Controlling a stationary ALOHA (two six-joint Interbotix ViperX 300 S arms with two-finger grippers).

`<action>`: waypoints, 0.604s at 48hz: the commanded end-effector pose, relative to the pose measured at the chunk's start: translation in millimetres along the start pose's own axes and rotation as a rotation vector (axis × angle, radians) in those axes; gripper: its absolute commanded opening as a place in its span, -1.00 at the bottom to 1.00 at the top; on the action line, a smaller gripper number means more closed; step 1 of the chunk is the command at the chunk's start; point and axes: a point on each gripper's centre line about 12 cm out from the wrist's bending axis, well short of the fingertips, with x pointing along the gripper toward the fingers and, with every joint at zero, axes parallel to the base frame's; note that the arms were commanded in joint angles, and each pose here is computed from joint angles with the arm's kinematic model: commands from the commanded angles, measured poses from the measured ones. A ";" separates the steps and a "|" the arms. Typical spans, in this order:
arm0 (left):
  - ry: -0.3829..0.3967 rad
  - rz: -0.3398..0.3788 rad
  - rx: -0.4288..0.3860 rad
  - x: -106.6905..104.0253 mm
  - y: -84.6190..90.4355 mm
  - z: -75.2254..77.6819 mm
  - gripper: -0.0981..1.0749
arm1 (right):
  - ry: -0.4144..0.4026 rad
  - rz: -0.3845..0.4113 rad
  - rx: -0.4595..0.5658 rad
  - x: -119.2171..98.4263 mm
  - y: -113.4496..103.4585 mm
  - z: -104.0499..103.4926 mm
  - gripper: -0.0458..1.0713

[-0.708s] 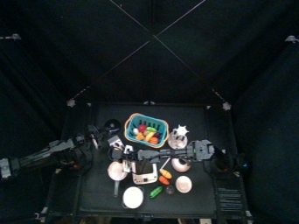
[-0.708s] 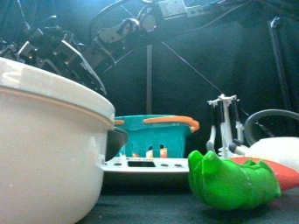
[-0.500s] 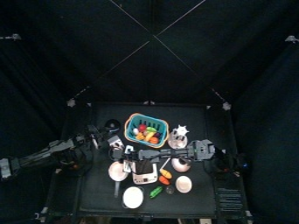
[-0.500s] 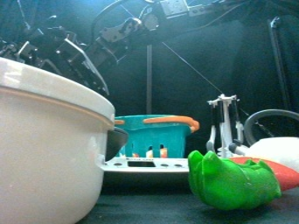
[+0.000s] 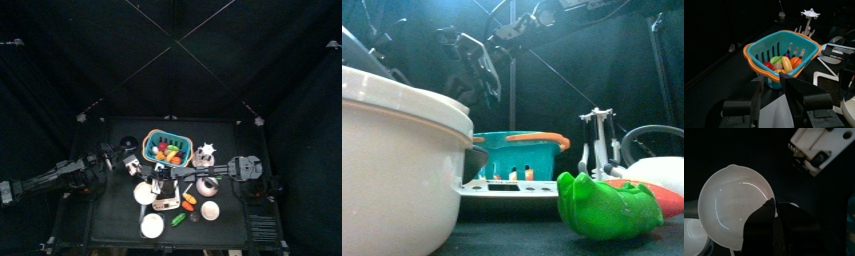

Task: Place pan on stove

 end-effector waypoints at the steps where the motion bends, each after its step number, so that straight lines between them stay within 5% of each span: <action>1: -0.015 0.003 -0.005 0.5 0.4 5.9 0.42 | -0.068 0.006 0.021 -31.6 -5.1 9.4 -0.10; 29: -0.012 0.003 -0.005 0.5 0.4 4.6 0.42 | -0.111 0.022 0.254 -39.5 -33.6 -30.6 -0.09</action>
